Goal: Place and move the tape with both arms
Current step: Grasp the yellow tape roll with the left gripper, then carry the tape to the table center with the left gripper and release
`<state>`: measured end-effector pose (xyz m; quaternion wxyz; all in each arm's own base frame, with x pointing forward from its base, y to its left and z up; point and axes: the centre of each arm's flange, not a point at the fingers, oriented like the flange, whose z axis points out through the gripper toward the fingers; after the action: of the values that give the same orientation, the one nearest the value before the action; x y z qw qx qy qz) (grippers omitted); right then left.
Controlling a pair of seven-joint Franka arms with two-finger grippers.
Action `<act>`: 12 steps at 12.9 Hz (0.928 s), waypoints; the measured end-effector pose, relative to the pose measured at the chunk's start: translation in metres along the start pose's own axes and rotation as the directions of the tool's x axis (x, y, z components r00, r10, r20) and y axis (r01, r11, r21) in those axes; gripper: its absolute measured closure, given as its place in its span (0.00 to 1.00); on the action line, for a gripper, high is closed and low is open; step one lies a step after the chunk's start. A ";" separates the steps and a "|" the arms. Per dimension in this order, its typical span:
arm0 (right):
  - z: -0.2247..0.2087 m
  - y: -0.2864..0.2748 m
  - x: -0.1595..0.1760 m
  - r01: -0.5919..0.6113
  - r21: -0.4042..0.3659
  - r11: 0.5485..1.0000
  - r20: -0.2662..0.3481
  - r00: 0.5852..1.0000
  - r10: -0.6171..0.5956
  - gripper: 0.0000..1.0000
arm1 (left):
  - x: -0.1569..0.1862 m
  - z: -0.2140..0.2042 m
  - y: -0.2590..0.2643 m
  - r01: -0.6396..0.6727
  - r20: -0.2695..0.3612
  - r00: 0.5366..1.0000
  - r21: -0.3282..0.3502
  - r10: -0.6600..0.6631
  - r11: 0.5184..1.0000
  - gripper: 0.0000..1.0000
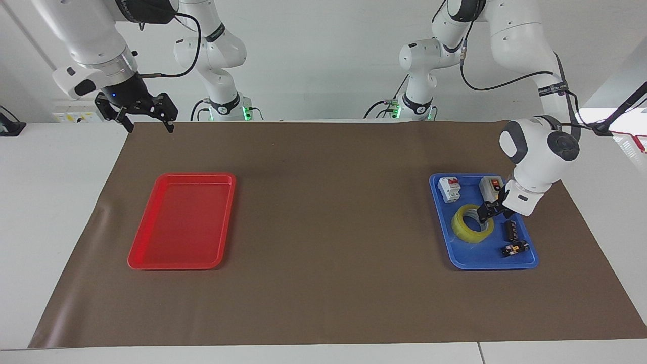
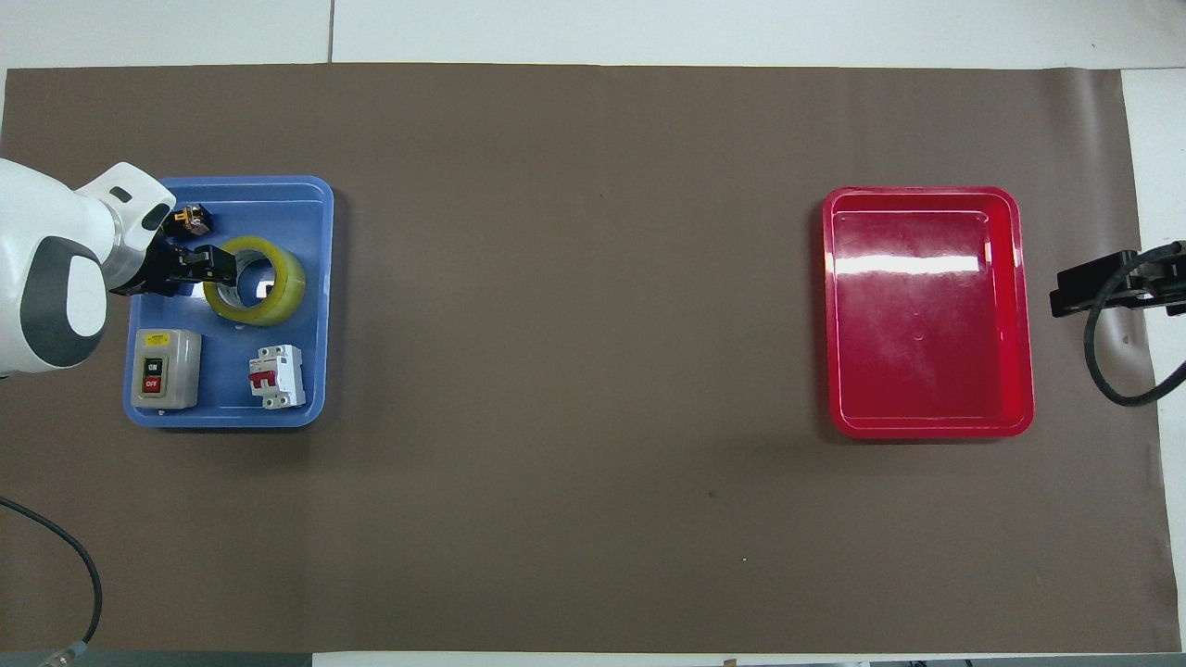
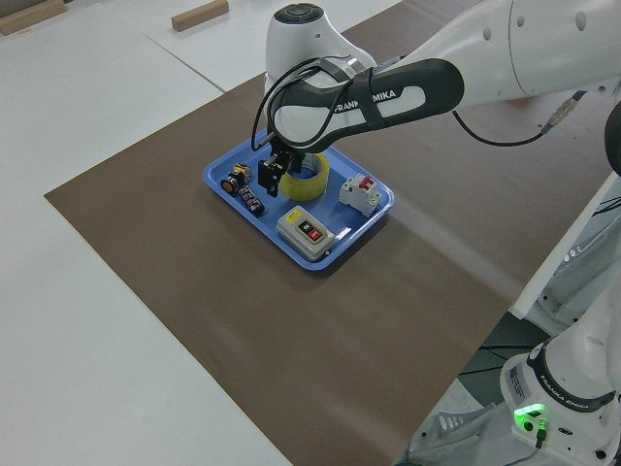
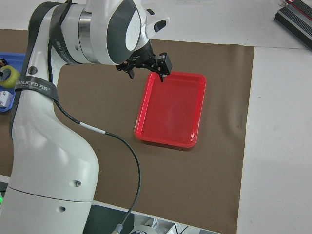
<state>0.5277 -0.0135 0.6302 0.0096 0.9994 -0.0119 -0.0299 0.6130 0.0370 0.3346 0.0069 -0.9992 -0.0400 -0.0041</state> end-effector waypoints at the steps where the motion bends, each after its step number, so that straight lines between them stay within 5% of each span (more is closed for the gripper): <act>1: 0.000 0.000 0.000 0.000 0.000 1.000 0.000 1.000 0.000 0.00 | -0.002 0.003 0.001 0.000 -0.002 1.000 -0.001 0.000 1.000 0.16; 6: 0.000 0.000 0.000 0.000 0.000 1.000 0.000 1.000 0.000 0.00 | -0.005 0.009 0.007 0.001 -0.003 1.000 -0.002 -0.001 1.000 0.79; 10: 0.000 0.000 0.000 0.000 0.000 1.000 0.000 1.000 0.000 0.00 | 0.000 -0.005 0.007 0.012 0.033 0.999 0.001 -0.012 1.000 0.79; 12: 0.000 0.000 0.000 0.000 0.000 1.000 0.000 1.000 0.000 0.00 | 0.015 -0.056 0.019 0.011 0.105 0.994 0.011 -0.012 1.000 0.79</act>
<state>0.5278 -0.0135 0.6301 0.0096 0.9994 -0.0118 -0.0299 0.6286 0.0187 0.3906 0.0099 -0.9977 -0.0461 0.0488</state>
